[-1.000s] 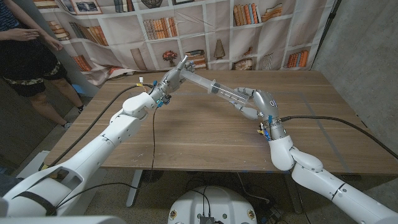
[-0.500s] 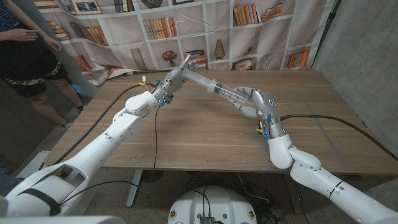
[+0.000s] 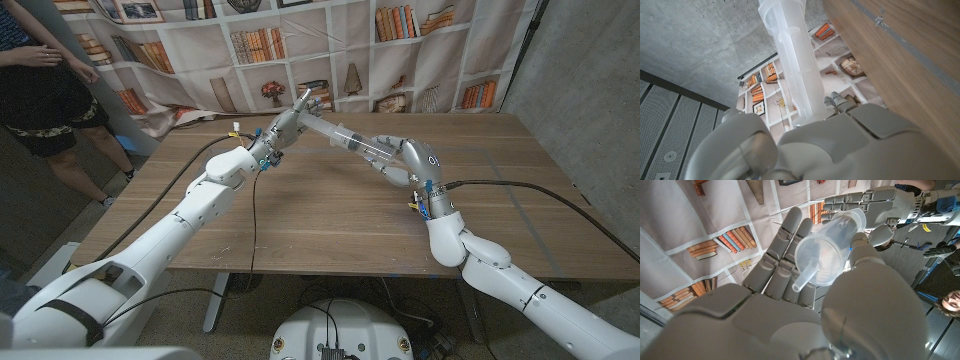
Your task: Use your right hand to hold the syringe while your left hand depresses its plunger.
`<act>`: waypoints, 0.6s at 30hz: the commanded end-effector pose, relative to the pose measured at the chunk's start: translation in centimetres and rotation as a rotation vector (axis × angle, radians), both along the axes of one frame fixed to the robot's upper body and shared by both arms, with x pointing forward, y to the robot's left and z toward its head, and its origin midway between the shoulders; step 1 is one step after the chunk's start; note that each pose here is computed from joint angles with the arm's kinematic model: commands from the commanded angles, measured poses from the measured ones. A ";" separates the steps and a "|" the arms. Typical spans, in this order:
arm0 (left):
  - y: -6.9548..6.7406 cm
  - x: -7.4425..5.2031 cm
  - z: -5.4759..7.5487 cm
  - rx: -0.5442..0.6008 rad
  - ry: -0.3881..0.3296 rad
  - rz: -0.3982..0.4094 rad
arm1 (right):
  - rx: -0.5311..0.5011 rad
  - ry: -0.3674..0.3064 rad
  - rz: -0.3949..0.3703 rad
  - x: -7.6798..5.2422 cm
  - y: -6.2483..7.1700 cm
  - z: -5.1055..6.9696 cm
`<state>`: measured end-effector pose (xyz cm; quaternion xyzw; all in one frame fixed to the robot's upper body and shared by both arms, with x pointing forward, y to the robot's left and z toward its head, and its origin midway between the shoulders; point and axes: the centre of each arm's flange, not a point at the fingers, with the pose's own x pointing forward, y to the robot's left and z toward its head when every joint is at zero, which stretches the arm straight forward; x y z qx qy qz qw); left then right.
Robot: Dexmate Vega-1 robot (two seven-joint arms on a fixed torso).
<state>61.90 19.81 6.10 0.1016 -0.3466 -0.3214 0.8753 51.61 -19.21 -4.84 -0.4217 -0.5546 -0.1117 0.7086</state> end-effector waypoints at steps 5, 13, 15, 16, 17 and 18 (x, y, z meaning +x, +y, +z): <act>-0.7 -0.1 0.4 0.001 -0.016 -0.018 | -0.030 0.044 -0.030 0.4 0.8 0.7; -1.3 0.0 0.6 0.018 -0.017 -0.033 | -0.041 0.061 -0.053 0.5 1.0 1.0; -1.5 0.1 0.7 0.021 -0.017 -0.038 | -0.045 0.067 -0.062 0.5 1.1 1.2; -1.6 0.1 0.7 0.023 -0.017 -0.041 | -0.044 0.070 -0.064 0.5 1.1 1.3; -1.7 0.2 0.7 0.025 -0.019 -0.043 | -0.047 0.071 -0.066 0.5 1.2 1.3; -1.8 0.2 0.7 0.027 -0.020 -0.046 | -0.048 0.073 -0.069 0.5 1.2 1.4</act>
